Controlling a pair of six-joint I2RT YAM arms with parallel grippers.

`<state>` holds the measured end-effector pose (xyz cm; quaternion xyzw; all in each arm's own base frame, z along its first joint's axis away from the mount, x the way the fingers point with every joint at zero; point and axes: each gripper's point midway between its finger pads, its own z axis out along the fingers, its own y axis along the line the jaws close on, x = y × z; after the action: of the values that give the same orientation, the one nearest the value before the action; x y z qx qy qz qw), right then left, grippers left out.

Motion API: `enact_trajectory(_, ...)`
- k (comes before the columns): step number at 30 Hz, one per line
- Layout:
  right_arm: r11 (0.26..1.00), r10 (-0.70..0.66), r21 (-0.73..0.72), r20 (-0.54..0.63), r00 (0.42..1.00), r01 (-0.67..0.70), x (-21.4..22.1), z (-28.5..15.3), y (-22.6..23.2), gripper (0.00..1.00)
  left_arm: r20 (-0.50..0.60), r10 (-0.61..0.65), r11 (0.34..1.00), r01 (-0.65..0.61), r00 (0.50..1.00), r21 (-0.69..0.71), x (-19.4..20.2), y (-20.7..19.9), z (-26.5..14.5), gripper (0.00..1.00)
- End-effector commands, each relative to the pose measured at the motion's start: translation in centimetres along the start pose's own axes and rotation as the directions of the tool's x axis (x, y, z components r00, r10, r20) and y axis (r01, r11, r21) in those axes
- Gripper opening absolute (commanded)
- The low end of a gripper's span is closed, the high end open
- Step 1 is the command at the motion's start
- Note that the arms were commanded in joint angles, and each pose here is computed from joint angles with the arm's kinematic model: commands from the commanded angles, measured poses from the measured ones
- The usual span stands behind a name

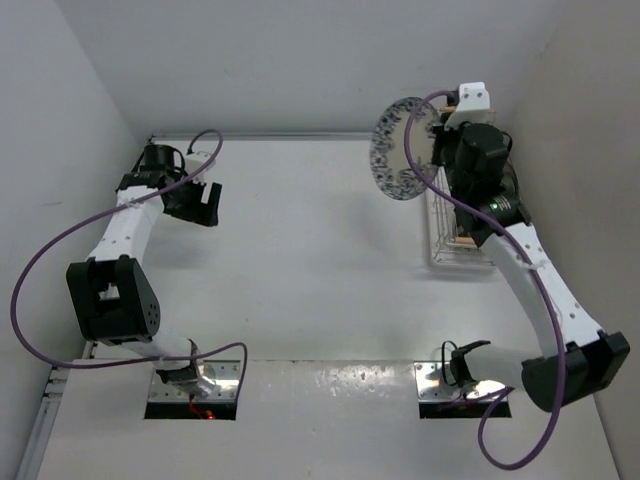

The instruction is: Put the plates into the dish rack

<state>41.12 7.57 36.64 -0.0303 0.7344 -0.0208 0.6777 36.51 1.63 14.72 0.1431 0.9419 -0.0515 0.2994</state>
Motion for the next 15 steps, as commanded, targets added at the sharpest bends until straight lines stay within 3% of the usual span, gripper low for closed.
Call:
enact_trajectory(1, 0.930, -0.147, 0.356, 0.144, 0.979, 0.088, -7.2, -4.3, -7.8, 0.00, 0.026, 0.009, 1.000, -0.010, 1.000, 0.025, -0.4, -1.2, -1.2, 0.88)
enact_trajectory(3, 0.891, -0.154, 0.449, 0.157, 0.976, 0.068, -7.8, -5.8, -9.6, 0.00, 0.026, 0.009, 1.000, -0.010, 1.000, 0.025, -0.4, -1.2, -1.2, 0.88)
enact_trajectory(8, 0.852, -0.210, 0.513, 0.149, 0.966, 0.106, -7.8, -6.9, -10.6, 0.00, 0.024, 0.006, 0.999, -0.007, 1.000, 0.045, -0.4, -1.5, -0.9, 0.88)
enact_trajectory(15, 0.759, -0.421, 0.554, 0.016, 0.907, 0.342, -7.0, -5.5, -12.2, 0.00, 0.016, 0.004, 0.999, -0.005, 1.000, 0.048, 0.0, -1.6, -0.7, 0.88)
